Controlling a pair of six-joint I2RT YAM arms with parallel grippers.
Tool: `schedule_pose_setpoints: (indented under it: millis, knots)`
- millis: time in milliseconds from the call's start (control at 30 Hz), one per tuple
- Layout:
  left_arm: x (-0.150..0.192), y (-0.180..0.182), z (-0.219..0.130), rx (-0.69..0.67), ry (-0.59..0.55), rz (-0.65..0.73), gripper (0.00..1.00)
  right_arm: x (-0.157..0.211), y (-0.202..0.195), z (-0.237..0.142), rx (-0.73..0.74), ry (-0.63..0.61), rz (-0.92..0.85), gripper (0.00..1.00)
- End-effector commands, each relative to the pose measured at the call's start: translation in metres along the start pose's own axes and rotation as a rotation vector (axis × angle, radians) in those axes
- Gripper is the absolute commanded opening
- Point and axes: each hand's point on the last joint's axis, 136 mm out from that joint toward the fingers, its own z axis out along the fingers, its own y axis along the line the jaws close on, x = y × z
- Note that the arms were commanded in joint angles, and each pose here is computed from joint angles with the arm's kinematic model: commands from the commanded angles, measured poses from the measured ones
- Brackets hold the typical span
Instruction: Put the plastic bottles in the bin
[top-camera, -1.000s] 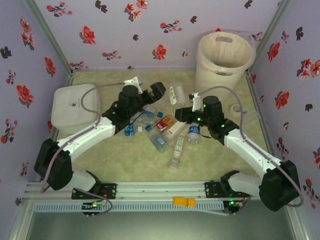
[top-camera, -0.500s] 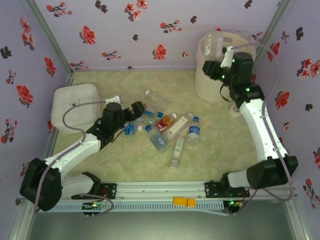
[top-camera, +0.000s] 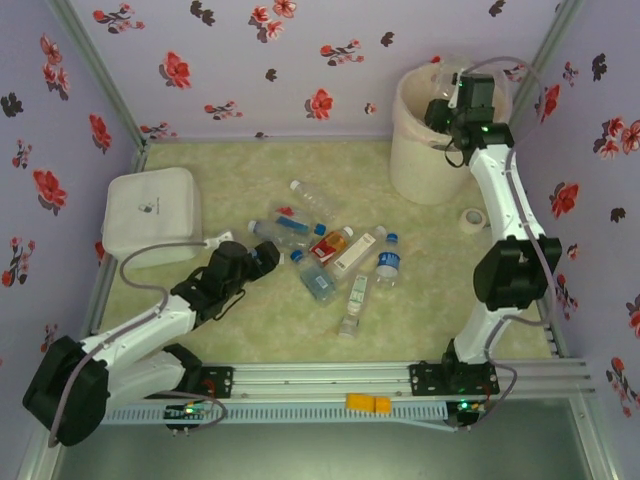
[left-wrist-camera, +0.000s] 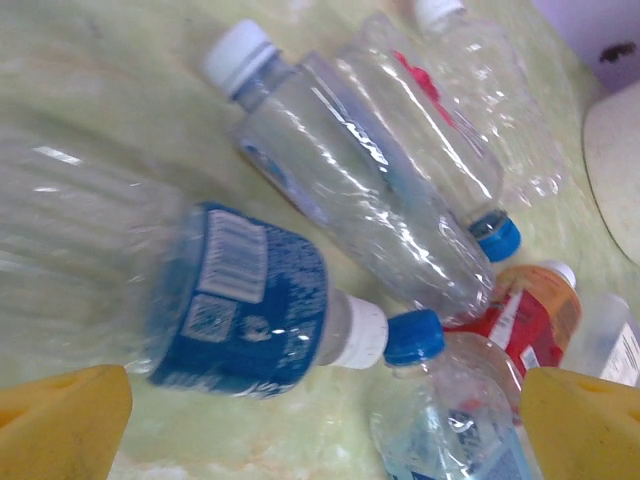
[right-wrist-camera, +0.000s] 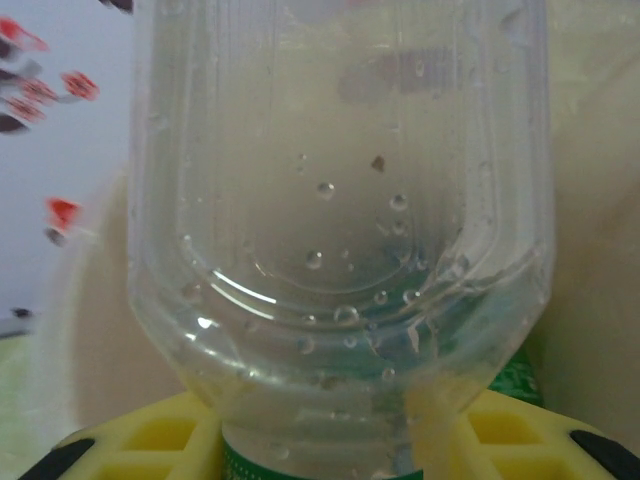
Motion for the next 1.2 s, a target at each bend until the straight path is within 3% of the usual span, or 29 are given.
schedule_pose_setpoints:
  millis: [0,200,367,567,900,1167]
  knots:
    - [-0.008,0.013,-0.004,-0.069,-0.052,-0.077,1.0,-0.014,-0.014,-0.003,0.066,-0.019,-0.042,0.38]
    - [-0.009,0.013,-0.005,-0.085,-0.048,-0.088,1.0,-0.006,-0.022,0.01,0.067,0.021,-0.039,0.49]
    - [-0.013,0.017,-0.005,-0.096,-0.081,-0.17,1.0,-0.02,-0.025,0.002,0.08,-0.015,-0.054,0.72]
    - [-0.024,0.01,-0.004,-0.08,-0.129,-0.231,1.0,-0.049,-0.017,-0.034,0.062,-0.099,-0.064,1.0]
    - [-0.042,0.006,0.007,-0.186,-0.188,-0.427,1.0,-0.025,0.029,-0.116,-0.132,-0.204,-0.006,1.0]
    - [-0.035,0.012,0.015,-0.397,-0.134,-0.532,1.0,0.05,0.068,-0.155,-0.31,-0.19,0.031,1.0]
